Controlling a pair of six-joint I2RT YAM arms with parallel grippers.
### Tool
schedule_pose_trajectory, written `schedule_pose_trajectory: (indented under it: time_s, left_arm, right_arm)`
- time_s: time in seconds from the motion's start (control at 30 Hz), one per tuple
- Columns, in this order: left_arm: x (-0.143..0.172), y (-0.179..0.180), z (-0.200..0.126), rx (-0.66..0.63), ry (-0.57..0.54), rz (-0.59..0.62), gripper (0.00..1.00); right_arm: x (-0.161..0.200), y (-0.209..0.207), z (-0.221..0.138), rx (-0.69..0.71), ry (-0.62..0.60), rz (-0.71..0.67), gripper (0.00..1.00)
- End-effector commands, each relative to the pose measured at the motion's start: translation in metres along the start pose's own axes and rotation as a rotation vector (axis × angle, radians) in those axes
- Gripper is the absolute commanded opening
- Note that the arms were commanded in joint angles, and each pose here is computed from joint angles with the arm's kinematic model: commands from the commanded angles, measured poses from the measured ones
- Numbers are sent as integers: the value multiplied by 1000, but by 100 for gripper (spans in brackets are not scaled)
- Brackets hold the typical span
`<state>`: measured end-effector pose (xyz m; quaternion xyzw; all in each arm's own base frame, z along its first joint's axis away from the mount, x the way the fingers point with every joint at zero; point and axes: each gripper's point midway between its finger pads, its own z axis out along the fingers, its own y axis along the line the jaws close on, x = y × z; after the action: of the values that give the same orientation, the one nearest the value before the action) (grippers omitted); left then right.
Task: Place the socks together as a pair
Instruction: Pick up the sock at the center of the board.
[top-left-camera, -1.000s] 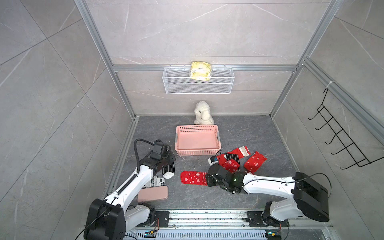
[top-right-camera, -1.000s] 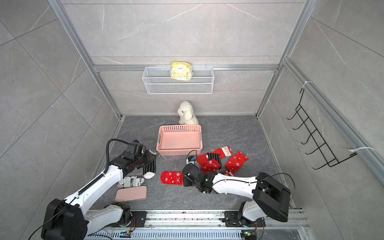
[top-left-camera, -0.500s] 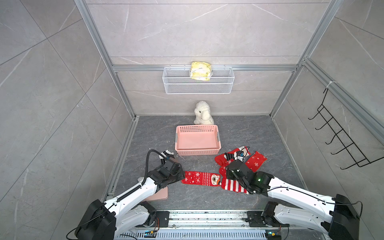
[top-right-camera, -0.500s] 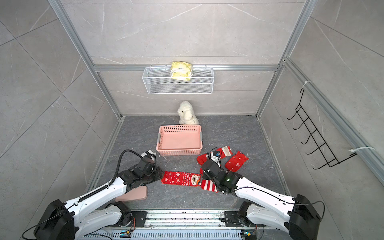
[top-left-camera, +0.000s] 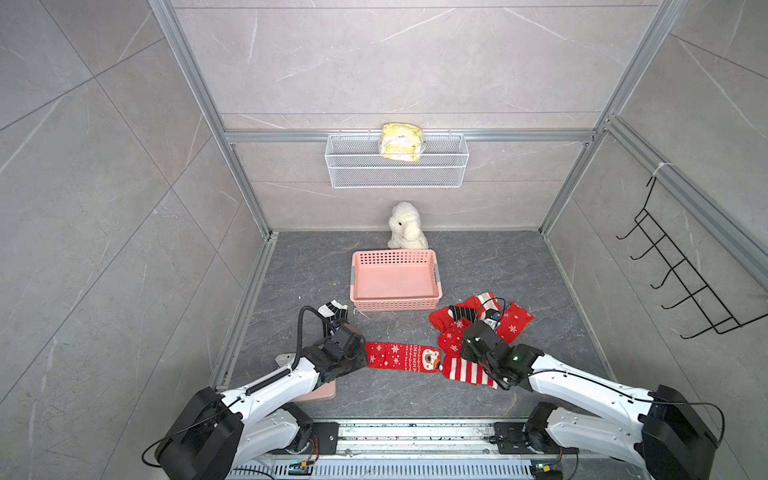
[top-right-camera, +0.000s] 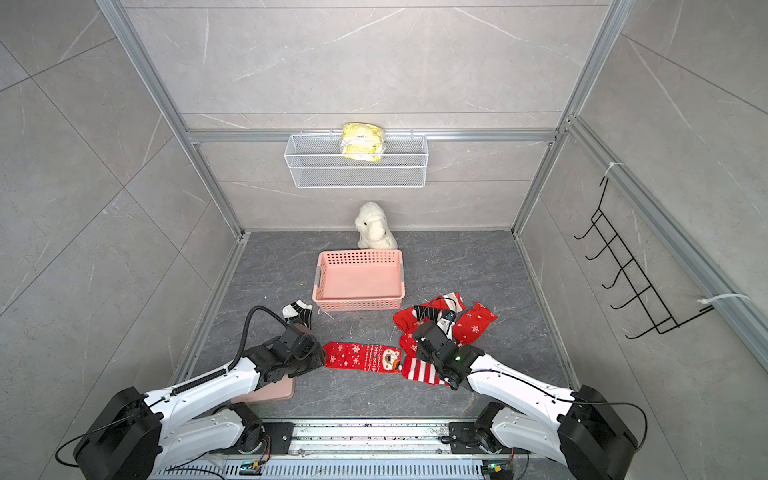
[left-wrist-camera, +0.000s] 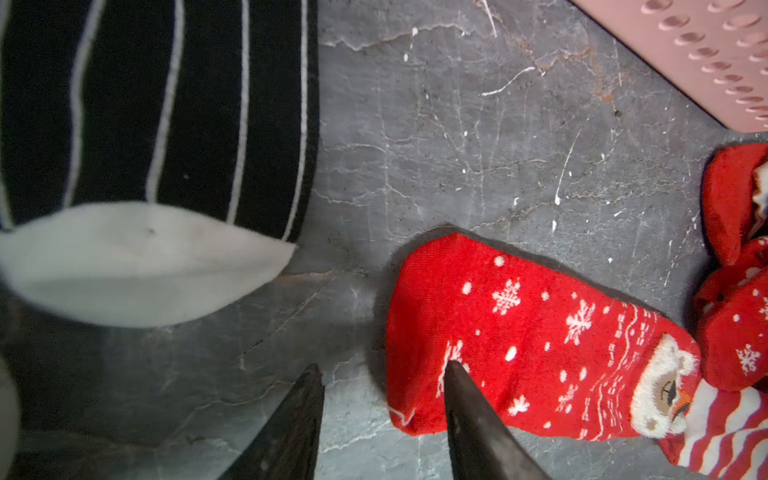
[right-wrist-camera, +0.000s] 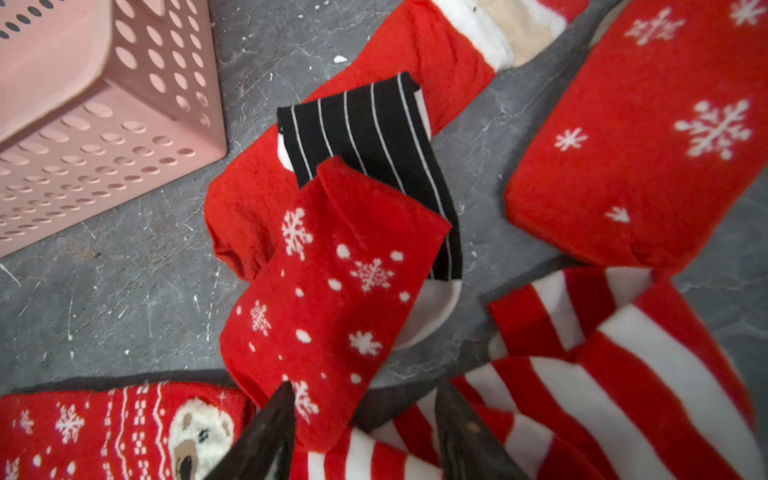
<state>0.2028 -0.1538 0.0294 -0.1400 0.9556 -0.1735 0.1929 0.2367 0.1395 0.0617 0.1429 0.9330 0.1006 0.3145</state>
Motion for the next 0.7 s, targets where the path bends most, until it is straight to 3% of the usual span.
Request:
schedule_pose_trajectory:
  time_s: [0.0, 0.37, 0.6, 0.67]
  left_arm:
    - [-3, -1, 2, -2, -18, -16, 47]
    - [-5, -6, -6, 37, -36, -21, 42]
    - [-12, -27, -30, 99, -94, 50, 42]
    - [-17, -32, -38, 107, -121, 85, 42]
  right_arm:
    - [1, 8, 9, -56, 8, 62, 54]
    - [5, 9, 29, -64, 27, 123, 35]
    - [-4, 16, 21, -113, -1, 179, 3]
    - [-9, 19, 15, -122, -10, 179, 0]
